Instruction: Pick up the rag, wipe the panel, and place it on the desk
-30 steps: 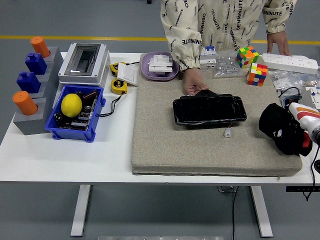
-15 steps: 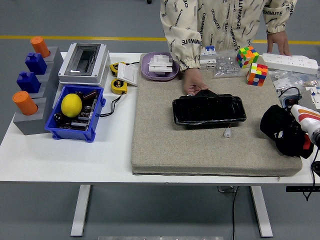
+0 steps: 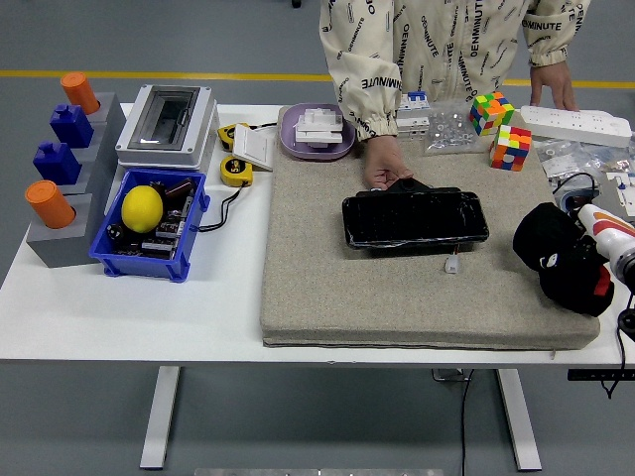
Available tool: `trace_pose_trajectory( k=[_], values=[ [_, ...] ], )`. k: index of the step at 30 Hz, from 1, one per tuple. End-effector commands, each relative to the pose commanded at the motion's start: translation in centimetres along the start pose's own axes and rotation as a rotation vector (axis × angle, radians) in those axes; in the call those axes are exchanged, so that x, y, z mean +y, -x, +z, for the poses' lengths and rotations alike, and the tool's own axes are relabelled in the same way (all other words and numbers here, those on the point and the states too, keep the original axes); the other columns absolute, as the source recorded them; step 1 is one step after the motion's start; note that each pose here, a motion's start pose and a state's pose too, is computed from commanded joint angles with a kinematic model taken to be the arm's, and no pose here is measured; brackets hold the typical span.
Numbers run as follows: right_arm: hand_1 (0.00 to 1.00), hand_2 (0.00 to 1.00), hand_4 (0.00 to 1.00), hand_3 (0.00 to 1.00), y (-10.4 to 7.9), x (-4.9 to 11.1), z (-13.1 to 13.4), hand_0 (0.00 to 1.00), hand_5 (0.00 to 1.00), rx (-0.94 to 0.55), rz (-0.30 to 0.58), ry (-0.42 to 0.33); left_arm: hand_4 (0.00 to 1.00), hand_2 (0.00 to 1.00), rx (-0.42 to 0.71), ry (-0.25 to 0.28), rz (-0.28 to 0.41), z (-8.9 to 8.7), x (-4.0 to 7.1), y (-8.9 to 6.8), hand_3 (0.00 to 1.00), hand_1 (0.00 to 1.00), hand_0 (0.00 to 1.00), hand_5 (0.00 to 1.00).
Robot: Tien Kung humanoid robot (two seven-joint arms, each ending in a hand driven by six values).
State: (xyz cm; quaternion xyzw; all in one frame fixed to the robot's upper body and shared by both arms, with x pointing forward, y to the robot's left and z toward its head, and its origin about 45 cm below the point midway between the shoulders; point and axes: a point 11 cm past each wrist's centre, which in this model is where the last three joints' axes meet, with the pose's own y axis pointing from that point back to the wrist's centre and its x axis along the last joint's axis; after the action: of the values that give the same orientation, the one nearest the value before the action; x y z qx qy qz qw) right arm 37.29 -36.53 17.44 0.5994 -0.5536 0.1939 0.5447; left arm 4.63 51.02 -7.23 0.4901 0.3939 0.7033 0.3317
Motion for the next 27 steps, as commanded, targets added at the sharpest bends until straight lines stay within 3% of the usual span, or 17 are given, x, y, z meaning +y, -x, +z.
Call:
trace_pose_trajectory(
  k=[27],
  values=[
    [0.414,0.473,0.947,0.496,2.5,0.7,0.4,0.385,0.198,-0.090,-0.099,0.041,0.683,0.695,0.001,0.003,-0.003,0.2,0.0,0.1,0.581,0.662,0.650,0.448]
  ],
)
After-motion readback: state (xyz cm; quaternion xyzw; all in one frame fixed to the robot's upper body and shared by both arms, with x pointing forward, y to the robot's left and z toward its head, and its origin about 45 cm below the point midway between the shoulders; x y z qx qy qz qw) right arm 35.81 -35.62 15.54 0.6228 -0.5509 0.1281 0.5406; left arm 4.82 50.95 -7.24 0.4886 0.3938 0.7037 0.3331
